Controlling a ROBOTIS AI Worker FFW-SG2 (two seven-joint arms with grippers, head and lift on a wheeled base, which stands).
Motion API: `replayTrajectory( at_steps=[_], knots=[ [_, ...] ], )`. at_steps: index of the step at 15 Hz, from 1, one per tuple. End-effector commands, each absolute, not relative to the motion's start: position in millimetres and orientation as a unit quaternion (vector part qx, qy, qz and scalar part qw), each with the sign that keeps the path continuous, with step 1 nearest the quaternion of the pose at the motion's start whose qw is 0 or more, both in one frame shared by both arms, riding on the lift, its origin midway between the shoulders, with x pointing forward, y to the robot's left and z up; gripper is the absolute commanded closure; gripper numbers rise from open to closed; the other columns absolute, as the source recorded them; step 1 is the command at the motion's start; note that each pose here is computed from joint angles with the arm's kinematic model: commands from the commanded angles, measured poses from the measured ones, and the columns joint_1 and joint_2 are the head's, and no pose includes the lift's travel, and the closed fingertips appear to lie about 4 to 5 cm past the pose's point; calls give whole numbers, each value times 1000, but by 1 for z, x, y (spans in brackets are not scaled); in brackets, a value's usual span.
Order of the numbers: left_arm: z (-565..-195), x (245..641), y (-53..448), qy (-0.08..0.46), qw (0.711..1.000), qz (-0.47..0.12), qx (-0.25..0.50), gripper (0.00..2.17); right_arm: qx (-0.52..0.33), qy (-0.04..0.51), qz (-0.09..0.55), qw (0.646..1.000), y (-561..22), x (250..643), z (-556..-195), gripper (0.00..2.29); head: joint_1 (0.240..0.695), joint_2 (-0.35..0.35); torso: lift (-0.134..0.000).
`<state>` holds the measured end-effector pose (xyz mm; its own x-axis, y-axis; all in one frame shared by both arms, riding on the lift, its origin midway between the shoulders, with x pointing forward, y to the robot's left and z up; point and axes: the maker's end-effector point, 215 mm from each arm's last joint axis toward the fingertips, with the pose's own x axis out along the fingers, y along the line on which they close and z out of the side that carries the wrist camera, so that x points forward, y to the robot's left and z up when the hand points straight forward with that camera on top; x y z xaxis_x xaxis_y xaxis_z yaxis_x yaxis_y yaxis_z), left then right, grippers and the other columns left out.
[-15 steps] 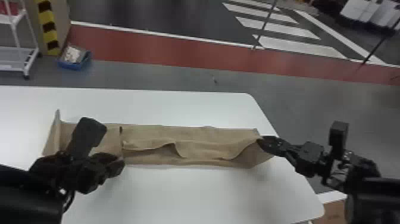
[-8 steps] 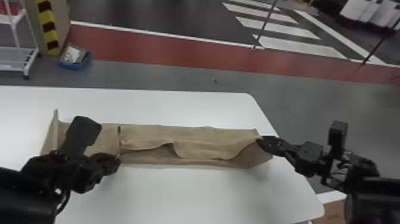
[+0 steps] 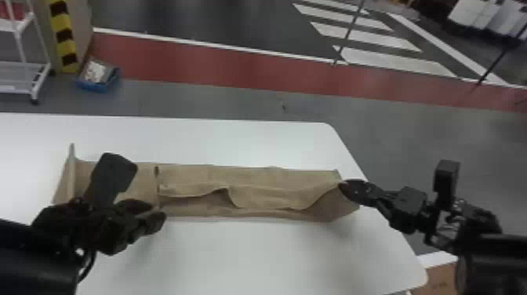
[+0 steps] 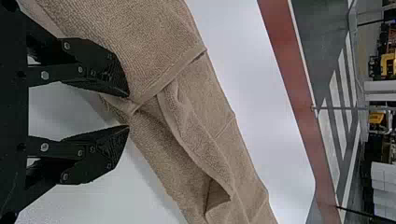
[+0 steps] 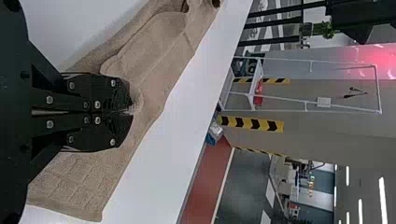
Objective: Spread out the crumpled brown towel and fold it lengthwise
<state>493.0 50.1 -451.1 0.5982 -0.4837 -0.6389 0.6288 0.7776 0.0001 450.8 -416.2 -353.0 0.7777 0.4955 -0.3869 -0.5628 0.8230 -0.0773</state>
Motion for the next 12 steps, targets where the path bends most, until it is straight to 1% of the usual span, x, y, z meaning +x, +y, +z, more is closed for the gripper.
replayTrajectory(
  at_steps=[1, 10, 11, 12],
  knots=[
    [-451, 493, 49, 321, 886, -314, 114, 768, -95, 177, 279, 939, -419, 450, -351, 1315, 695, -350, -124],
    [-448, 500, 54, 339, 884, -304, 109, 788, -93, 178, 279, 939, -418, 450, -351, 1315, 695, -350, -124],
    [-450, 500, 57, 342, 883, -302, 107, 1021, -93, 179, 280, 939, -418, 450, -352, 1315, 695, -350, -124],
    [-450, 501, 58, 341, 884, -300, 105, 1025, -93, 180, 280, 938, -417, 449, -353, 1315, 695, -350, -124]
  ],
)
